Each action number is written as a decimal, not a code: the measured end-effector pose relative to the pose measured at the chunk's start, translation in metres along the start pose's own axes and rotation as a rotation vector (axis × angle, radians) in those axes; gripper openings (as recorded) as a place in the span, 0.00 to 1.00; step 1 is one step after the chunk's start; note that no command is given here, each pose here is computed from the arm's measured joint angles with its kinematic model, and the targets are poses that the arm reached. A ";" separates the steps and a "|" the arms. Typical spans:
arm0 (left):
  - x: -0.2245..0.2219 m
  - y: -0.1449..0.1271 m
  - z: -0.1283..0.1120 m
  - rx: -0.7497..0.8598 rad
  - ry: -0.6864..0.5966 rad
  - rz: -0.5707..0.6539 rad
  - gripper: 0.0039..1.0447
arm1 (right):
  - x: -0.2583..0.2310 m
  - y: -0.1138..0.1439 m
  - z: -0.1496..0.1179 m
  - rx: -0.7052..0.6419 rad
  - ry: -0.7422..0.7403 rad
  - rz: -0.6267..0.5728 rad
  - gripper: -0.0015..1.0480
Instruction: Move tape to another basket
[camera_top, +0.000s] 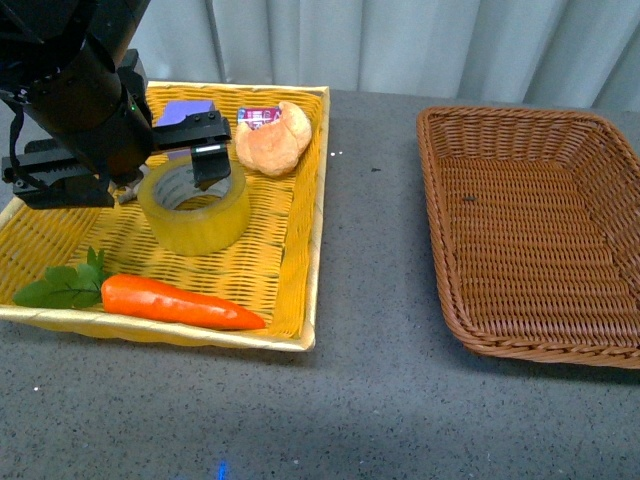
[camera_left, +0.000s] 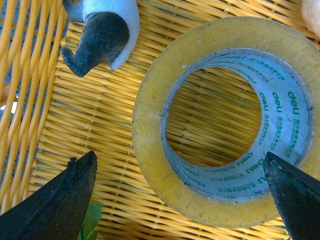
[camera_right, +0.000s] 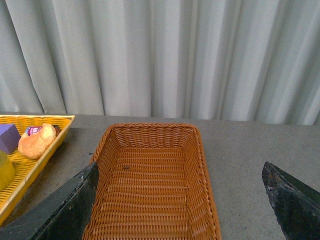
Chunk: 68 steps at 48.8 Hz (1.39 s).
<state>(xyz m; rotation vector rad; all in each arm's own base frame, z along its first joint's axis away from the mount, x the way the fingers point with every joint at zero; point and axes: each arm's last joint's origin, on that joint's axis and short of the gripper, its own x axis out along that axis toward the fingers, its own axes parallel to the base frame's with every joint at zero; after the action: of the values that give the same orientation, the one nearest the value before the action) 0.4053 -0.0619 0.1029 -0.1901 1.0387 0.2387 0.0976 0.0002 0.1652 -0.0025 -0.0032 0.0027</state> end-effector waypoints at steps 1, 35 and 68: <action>0.001 0.000 0.000 0.001 0.001 0.006 0.94 | 0.000 0.000 0.000 0.000 0.000 0.000 0.91; 0.013 0.004 0.004 -0.082 0.033 0.028 0.24 | 0.000 0.000 0.000 0.000 0.000 0.000 0.91; -0.095 -0.068 0.044 0.422 -0.262 -0.376 0.13 | 0.000 0.000 0.000 0.000 0.000 0.000 0.91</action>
<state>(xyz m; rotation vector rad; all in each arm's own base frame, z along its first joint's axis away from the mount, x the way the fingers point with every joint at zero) 0.4147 -0.1252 0.2097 0.0306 0.7544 -0.2905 0.0976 0.0002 0.1652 -0.0025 -0.0032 0.0030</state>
